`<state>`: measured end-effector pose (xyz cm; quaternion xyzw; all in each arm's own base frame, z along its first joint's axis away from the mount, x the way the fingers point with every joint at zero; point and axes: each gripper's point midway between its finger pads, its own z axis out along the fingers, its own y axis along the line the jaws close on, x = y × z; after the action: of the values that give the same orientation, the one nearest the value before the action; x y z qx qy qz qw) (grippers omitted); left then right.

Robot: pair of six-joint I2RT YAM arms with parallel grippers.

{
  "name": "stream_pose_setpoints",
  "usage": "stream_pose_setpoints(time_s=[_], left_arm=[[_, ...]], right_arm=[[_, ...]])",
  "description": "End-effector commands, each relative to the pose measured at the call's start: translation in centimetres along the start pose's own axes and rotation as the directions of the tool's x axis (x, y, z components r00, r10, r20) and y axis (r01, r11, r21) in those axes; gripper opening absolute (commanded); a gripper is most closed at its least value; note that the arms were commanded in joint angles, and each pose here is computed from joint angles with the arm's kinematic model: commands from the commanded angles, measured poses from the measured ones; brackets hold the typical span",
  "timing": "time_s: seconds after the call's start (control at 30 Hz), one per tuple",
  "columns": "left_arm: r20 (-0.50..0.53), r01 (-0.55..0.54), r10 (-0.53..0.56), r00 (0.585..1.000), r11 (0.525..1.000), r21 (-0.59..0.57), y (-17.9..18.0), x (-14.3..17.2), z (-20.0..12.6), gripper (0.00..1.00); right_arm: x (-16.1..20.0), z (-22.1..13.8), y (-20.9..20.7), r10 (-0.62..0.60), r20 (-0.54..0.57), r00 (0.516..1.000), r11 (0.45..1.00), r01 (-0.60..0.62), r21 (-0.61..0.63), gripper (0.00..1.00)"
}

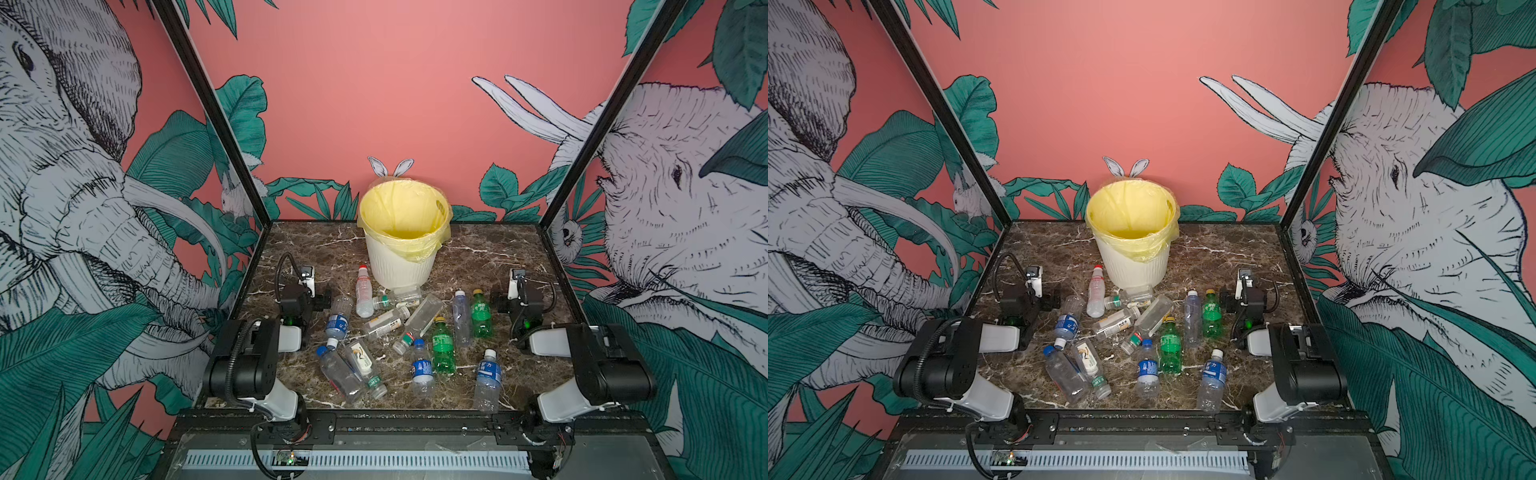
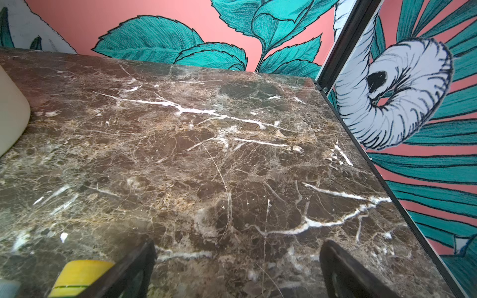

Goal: Throw the plastic bottles in the bin
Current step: Pick up the plastic bottle from the bottom-right of the table.

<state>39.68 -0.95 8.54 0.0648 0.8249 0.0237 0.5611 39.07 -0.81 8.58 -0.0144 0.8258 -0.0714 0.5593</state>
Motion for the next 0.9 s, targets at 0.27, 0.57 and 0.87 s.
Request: stream_pose_setpoints(time_s=[0.27, 0.57, 0.87], left_arm=[[0.029, -0.009, 0.008, 1.000, 1.000, 0.004, 0.1, -1.1, 0.2, 1.00], [0.029, -0.008, 0.007, 1.000, 1.000, 0.004, 0.1, -1.1, 0.2, 1.00], [0.031, -0.007, 0.007, 0.999, 1.000, 0.002, 0.1, -1.1, 0.2, 1.00]], right_arm=[[-1.0, 0.3, -0.5, 0.015, 0.028, 0.999, 1.000, -0.016, 0.025, 0.99], [-1.0, 0.4, -0.5, 0.017, 0.027, 1.000, 1.000, -0.017, 0.026, 0.99], [-1.0, -0.3, -1.8, 0.049, 0.061, 0.997, 0.994, -0.054, 0.093, 0.99]])
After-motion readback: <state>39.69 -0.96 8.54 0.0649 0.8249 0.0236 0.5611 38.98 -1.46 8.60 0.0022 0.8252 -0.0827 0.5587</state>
